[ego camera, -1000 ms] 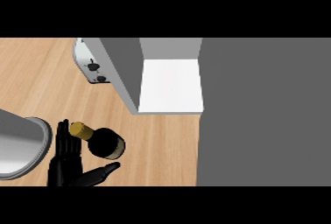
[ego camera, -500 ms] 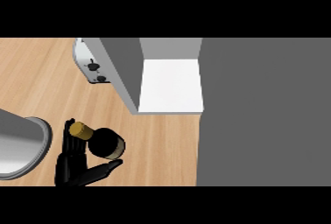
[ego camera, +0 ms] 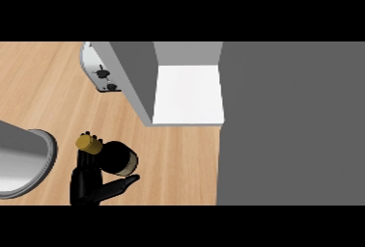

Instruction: Pick up the wine, place it into the cabinet and close the cabinet

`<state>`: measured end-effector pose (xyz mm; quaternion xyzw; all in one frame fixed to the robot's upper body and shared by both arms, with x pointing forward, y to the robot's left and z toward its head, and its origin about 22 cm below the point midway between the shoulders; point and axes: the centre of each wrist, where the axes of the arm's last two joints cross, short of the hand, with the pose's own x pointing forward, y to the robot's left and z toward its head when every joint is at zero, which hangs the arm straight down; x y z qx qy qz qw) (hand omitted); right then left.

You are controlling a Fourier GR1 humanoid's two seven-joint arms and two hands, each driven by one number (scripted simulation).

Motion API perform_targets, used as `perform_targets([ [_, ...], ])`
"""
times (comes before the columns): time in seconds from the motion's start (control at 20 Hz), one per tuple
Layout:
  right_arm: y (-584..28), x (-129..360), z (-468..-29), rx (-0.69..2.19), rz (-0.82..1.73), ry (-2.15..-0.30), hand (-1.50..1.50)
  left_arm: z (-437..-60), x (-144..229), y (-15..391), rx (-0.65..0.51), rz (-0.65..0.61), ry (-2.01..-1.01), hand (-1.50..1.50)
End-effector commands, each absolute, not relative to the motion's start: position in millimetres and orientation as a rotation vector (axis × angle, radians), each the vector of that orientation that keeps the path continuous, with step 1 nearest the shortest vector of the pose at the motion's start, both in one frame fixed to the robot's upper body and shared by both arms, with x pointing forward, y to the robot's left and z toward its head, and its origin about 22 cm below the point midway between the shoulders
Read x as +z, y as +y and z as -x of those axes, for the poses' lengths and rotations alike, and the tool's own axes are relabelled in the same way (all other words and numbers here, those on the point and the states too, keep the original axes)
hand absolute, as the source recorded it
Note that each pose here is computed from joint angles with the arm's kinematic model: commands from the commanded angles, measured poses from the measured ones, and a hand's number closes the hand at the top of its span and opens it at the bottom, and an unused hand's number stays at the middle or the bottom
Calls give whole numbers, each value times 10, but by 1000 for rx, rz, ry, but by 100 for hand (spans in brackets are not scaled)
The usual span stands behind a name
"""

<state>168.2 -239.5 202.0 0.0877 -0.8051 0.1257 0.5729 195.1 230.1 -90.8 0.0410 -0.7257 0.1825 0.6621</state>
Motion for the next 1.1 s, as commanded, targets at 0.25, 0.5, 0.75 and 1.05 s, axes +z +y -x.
perform_targets([
  [0.25,-2316,2149,-1346,318,-244,-1934,-150,-2069,-1053,2345,450,-67,-1655,-150],
  [0.5,-2334,2143,-1432,285,-264,-1936,-150,-2229,-1155,2188,468,11,-1678,150],
  [0.75,-2344,2232,-1391,319,-261,-1933,-150,-2111,-1141,2407,357,88,-1679,150],
  [1.05,-2302,2121,-1289,290,-274,-1933,-150,-2146,-1107,2347,169,-44,-1749,150],
])
